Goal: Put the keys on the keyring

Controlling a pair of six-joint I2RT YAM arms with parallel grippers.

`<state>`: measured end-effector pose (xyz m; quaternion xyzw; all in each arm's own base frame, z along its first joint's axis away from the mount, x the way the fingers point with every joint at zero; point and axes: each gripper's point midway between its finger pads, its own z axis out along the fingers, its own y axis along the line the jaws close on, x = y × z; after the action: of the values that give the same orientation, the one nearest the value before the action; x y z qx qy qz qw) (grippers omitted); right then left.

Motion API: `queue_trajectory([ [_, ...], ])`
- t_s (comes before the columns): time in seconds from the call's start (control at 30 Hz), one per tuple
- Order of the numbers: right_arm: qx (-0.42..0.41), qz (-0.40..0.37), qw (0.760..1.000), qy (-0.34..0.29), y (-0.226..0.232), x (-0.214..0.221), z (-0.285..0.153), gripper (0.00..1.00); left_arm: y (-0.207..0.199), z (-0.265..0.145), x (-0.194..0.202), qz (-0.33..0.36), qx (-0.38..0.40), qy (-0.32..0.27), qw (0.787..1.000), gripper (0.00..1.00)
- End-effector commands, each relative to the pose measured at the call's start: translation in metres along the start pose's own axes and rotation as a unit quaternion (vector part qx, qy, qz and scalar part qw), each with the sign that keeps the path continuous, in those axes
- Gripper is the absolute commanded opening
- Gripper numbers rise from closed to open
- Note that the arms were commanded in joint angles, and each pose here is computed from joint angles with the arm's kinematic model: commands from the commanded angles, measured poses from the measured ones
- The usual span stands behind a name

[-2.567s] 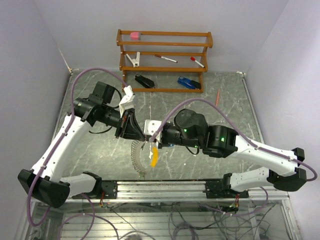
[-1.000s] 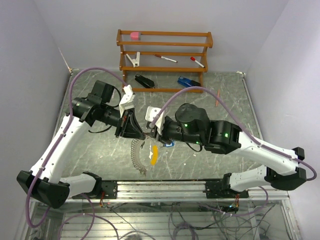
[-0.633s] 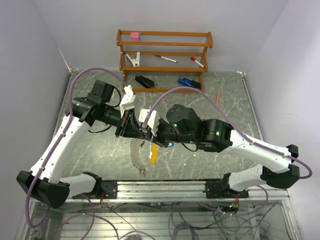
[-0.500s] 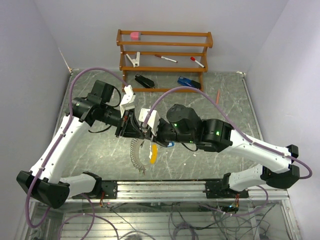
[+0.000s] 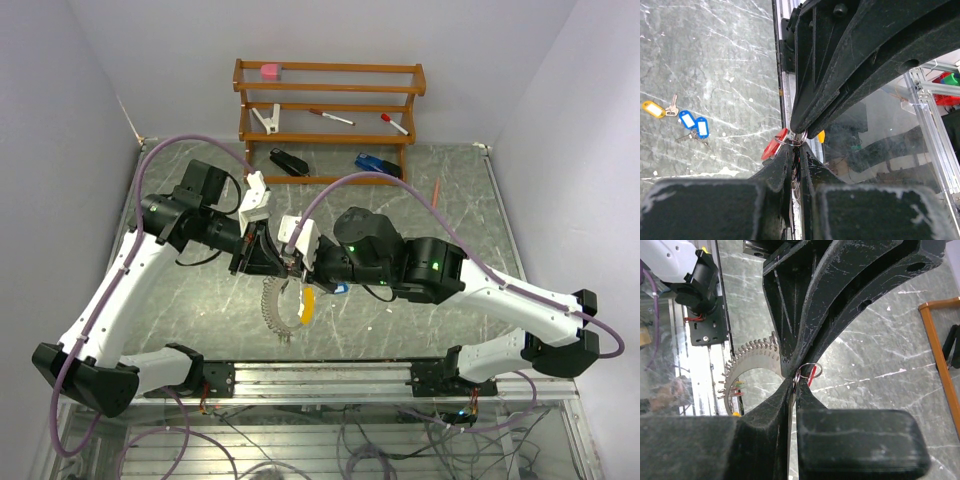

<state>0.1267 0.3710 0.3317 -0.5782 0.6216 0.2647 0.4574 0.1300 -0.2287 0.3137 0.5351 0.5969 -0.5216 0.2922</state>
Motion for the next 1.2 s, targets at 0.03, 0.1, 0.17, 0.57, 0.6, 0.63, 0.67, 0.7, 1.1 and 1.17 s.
queue_trajectory([
  [0.03, 0.005, -0.001, 1.000, -0.024, -0.003, -0.009, 0.001, 0.05, -0.013, -0.002, -0.013, 0.028, 0.012, -0.012, 0.999, 0.07],
  [0.1, 0.009, -0.001, 1.000, -0.027, -0.004, -0.009, 0.001, 0.06, -0.014, -0.003, -0.014, 0.030, 0.012, -0.012, 0.999, 0.07],
  [0.17, 0.011, -0.001, 1.000, -0.028, -0.005, -0.009, 0.002, 0.06, -0.014, -0.003, -0.014, 0.032, 0.013, -0.012, 0.999, 0.07],
  [0.57, 0.023, 0.001, 0.999, -0.046, -0.010, -0.014, 0.005, 0.05, -0.016, -0.004, -0.018, 0.034, 0.012, -0.015, 0.999, 0.07],
  [0.6, 0.026, 0.001, 0.999, -0.048, -0.011, -0.014, 0.005, 0.05, -0.015, -0.004, -0.018, 0.033, 0.010, -0.014, 0.999, 0.07],
  [0.63, 0.029, 0.001, 0.998, -0.048, -0.012, -0.014, 0.006, 0.05, -0.015, -0.004, -0.019, 0.033, 0.010, -0.014, 0.999, 0.07],
  [0.67, 0.031, 0.000, 0.998, -0.046, -0.013, -0.014, 0.006, 0.05, -0.015, -0.004, -0.019, 0.032, 0.009, -0.014, 0.999, 0.07],
  [0.7, 0.034, 0.000, 0.998, -0.046, -0.014, -0.014, 0.007, 0.05, -0.015, -0.004, -0.019, 0.032, 0.010, -0.015, 0.999, 0.07],
  [1.1, 0.065, 0.005, 0.996, -0.067, -0.026, -0.021, -0.002, 0.00, -0.006, -0.003, -0.017, 0.016, -0.010, -0.010, 1.000, 0.15],
  [1.17, 0.071, 0.007, 0.994, -0.077, -0.028, -0.024, -0.009, 0.00, -0.005, -0.003, -0.016, 0.017, -0.011, -0.008, 1.000, 0.21],
])
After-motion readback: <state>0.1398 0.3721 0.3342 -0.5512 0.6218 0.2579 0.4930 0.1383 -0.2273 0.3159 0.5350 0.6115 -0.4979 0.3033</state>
